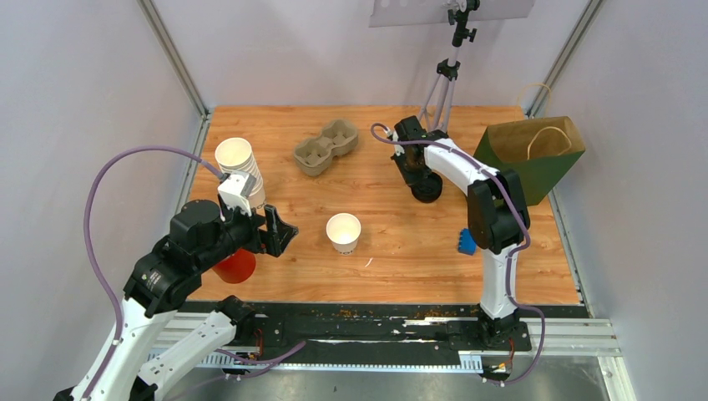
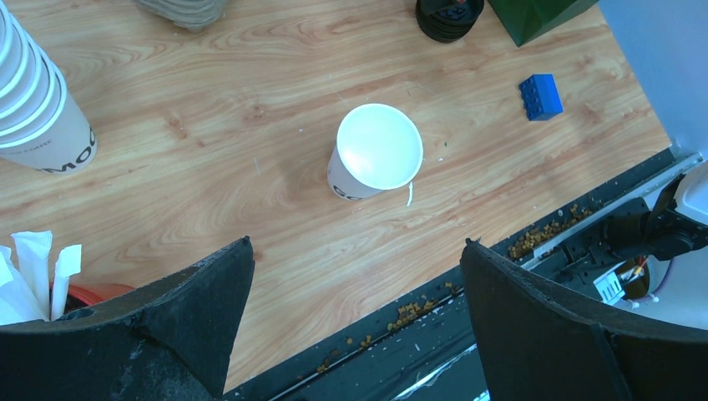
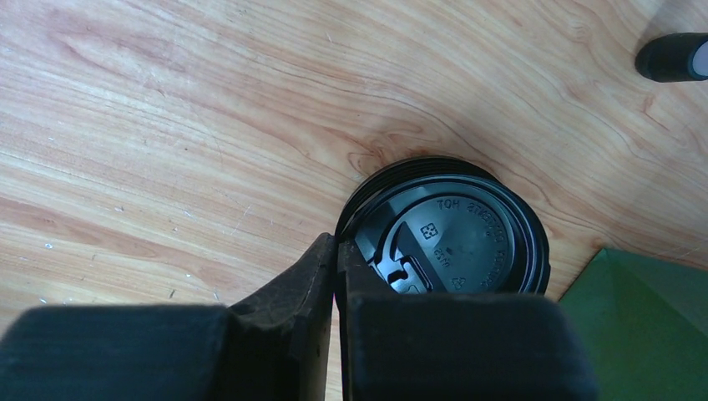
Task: Pack the takeout coffee
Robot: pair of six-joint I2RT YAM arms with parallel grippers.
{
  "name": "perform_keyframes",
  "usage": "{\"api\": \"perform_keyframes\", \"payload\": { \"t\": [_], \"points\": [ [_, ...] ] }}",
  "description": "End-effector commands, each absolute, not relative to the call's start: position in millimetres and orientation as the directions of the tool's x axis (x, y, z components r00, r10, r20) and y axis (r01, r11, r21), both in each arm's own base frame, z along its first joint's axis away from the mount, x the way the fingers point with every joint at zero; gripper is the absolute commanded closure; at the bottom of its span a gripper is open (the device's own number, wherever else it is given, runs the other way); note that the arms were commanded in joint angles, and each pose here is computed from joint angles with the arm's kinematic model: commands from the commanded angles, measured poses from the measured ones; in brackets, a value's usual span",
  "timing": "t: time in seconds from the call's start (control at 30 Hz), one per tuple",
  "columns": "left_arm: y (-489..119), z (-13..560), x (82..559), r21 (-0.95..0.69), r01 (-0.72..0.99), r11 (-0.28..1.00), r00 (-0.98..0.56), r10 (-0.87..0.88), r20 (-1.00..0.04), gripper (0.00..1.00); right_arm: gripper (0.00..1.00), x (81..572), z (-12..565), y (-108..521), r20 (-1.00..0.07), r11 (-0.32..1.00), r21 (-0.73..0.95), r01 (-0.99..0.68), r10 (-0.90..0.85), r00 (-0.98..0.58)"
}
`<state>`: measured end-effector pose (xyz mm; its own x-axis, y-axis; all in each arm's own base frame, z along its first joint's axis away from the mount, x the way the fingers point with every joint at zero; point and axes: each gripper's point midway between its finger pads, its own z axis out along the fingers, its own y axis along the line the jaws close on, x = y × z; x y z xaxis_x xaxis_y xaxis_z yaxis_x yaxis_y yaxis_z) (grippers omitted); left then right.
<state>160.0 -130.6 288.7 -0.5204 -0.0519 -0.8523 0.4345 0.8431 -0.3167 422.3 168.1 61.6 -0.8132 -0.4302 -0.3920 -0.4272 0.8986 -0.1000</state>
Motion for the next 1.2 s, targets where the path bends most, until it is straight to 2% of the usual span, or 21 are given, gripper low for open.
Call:
{"api": "perform_keyframes", "payload": {
  "t": [0.0,0.17,0.63,0.8,0.97,1.17],
  "points": [
    [-132,292,160,-0.314,0.449,0.836,-0.504,-0.054,-0.862,0.00,0.94,436,71,170,-0.434,0.903,-0.108,-0.417,-0.420,-0.797],
    [-131,293,160,-0.314,0.448,0.837,-0.501,-0.056,-0.863,0.00,0.86,436,70,169,-0.431,0.903,-0.107,-0.415,-0.419,-0.799],
    [-131,293,160,-0.317,0.446,0.837,-0.502,-0.059,-0.863,0.00,0.87,437,68,165,-0.426,0.907,-0.110,-0.407,-0.413,-0.805],
    [-132,293,160,-0.316,0.448,0.836,-0.502,-0.057,-0.863,0.00,0.91,436,67,166,-0.423,0.905,-0.107,-0.412,-0.416,-0.805],
    [-132,293,160,-0.315,0.448,0.836,-0.502,-0.056,-0.863,0.00,1.00,436,66,166,-0.421,0.903,-0.102,-0.418,-0.420,-0.804],
    [-131,295,160,-0.314,0.448,0.837,-0.498,-0.057,-0.865,0.00,1.00,434,80,168,-0.434,0.904,-0.088,-0.418,-0.413,-0.801]
  ]
}}
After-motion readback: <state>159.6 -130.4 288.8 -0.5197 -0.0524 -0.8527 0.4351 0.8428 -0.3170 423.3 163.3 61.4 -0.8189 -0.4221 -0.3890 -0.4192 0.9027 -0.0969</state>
